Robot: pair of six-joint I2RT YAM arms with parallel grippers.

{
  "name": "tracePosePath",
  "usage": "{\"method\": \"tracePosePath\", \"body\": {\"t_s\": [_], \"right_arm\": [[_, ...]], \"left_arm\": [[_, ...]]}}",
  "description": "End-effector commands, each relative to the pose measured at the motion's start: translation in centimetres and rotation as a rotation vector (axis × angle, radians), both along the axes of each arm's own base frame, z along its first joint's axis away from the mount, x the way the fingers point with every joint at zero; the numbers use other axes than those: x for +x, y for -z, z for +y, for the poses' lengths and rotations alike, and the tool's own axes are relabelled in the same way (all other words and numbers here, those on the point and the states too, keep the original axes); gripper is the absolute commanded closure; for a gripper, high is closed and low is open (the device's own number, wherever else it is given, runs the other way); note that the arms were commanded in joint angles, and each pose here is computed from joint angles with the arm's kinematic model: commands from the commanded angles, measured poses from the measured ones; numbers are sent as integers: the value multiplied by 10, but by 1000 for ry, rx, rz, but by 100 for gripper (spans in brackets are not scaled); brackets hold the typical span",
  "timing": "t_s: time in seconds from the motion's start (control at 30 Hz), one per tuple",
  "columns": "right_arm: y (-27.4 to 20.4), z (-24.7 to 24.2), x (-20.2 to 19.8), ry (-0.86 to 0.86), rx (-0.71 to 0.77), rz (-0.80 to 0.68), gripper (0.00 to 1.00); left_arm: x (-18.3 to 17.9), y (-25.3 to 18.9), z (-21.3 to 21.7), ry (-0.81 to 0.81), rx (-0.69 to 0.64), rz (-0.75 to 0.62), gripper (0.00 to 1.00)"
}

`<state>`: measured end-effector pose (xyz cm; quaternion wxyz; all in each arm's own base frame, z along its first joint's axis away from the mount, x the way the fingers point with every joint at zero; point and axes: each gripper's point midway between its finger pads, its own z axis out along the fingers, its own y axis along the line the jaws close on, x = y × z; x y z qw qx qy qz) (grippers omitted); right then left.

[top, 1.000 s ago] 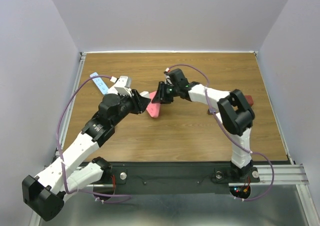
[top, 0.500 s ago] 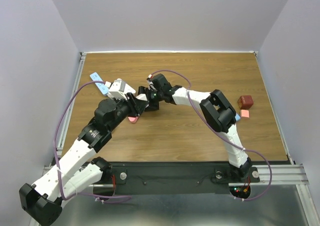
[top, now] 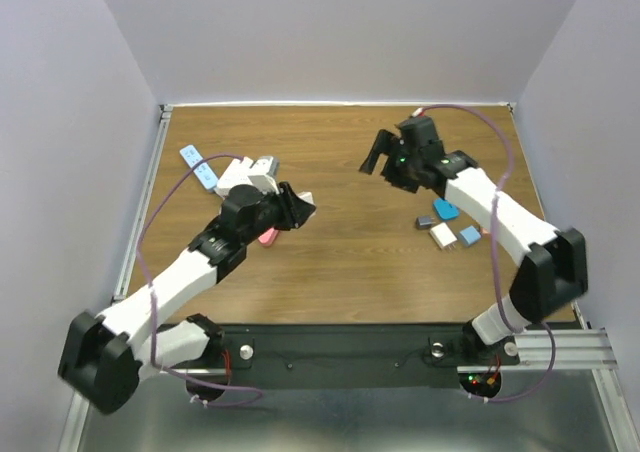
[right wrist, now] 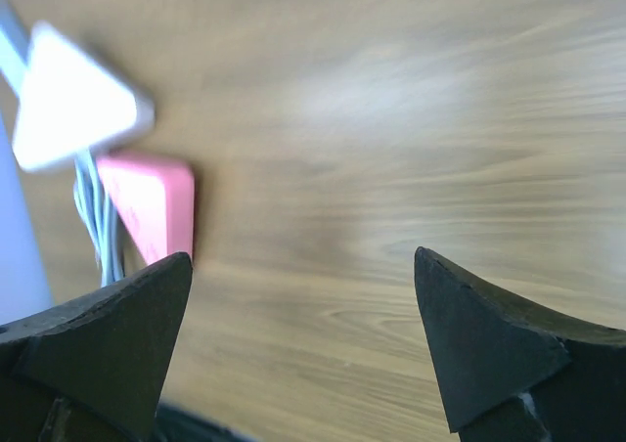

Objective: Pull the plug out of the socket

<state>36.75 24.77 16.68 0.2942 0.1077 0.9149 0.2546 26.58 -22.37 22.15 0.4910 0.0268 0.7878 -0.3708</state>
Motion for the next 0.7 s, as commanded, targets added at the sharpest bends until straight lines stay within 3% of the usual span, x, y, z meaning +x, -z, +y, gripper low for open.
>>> {"method": "tracePosePath", "body": {"t_s": [0.0, 0.03, 0.07, 0.13, 0.2, 0.23, 0.27, 0.33, 0.43, 0.67], "right_arm": [[-37, -73, -14, 191, -182, -79, 0], [-47, -74, -16, 196, -169, -100, 0], [-51, -86, -22, 228, -199, -106, 0], [-66, -97, -32, 258, -194, -136, 0], [-69, -110, -40, 300, -213, -130, 0], [-70, -113, -44, 304, -217, -132, 0], [-75, -118, -50, 320, -216, -141, 0], [-76, -123, -56, 331, -217, -142, 0], [-76, -130, -63, 335, -231, -146, 0], [-95, -140, -69, 359, -236, -188, 0]], "left_arm": [[14, 30, -43, 123, -18, 36, 100], [11, 22, -49, 147, -29, 24, 100], [17, 45, -62, 174, 0, 73, 100], [23, 41, -90, 239, -9, 80, 100], [23, 67, -121, 297, 6, 145, 100], [30, 52, -139, 321, -27, 137, 100], [27, 76, -157, 352, -6, 191, 100], [34, 67, -183, 376, -40, 198, 100], [34, 92, -222, 425, -70, 289, 100], [27, 113, -280, 532, -140, 395, 100]]}}
